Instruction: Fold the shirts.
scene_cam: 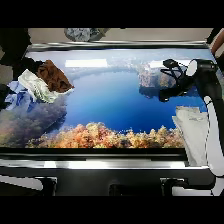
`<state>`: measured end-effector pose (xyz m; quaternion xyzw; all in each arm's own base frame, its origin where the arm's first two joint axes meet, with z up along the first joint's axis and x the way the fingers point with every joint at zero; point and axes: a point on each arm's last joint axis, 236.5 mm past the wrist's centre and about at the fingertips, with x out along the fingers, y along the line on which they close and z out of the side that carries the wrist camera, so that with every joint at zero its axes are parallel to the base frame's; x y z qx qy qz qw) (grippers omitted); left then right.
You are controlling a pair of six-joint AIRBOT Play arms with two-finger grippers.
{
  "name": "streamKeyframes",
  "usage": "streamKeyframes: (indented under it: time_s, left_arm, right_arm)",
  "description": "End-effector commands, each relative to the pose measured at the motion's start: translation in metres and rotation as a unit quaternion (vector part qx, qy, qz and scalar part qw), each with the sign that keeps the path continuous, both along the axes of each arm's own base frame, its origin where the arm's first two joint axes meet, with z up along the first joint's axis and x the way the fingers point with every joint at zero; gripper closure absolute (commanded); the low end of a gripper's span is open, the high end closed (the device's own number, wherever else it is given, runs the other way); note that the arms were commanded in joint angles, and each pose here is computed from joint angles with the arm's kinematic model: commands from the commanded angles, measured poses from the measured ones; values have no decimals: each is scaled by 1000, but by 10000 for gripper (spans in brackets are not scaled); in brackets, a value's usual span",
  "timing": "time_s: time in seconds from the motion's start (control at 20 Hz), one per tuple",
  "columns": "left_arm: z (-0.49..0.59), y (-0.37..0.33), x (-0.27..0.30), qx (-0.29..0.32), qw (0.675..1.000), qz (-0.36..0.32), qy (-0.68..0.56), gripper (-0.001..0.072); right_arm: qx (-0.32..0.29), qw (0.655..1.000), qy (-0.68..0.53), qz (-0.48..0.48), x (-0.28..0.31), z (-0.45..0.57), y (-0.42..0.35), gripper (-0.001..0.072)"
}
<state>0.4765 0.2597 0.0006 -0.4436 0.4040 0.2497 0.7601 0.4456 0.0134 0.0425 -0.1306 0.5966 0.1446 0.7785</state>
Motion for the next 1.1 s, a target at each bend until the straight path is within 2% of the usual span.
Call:
streamKeyframes:
  time_s: [0.0, 0.3, 0.55, 0.6, 0.7, 0.8, 0.9, 1.05]
  left_arm:
    - [-26, 26, 17, -39, 997, 29, -62, -13]
    - [-58, 23, 41, -34, 995, -3, -93, -13]
    - [-67, 12, 56, -76, 989, 2, -124, -12]
    - [-68, 7, 57, -93, 988, 3, -127, 67]
    - [-71, -1, 55, -109, 987, -5, -122, 317]
    - [-72, -6, 52, -118, 986, -16, -116, 678]
    - [-47, -1, 55, -97, 986, -19, -137, 680]
    - [64, 20, 64, 16, 974, -16, -226, 681]
  right_arm:
    - [31, 999, 27, 3, -12, -2, 14, 23]
    - [61, 997, 55, 10, -26, -2, 29, 23]
    - [66, 996, 64, 5, -30, -2, 31, 23]
    - [67, 996, 65, 1, -30, -2, 31, 23]
    - [68, 996, 66, -1, -30, -2, 31, 23]
    - [68, 995, 68, -7, -31, -2, 31, 23]
    - [71, 994, 82, -25, -36, -2, 31, 22]
    - [63, 993, 100, -18, -46, -3, 28, 11]
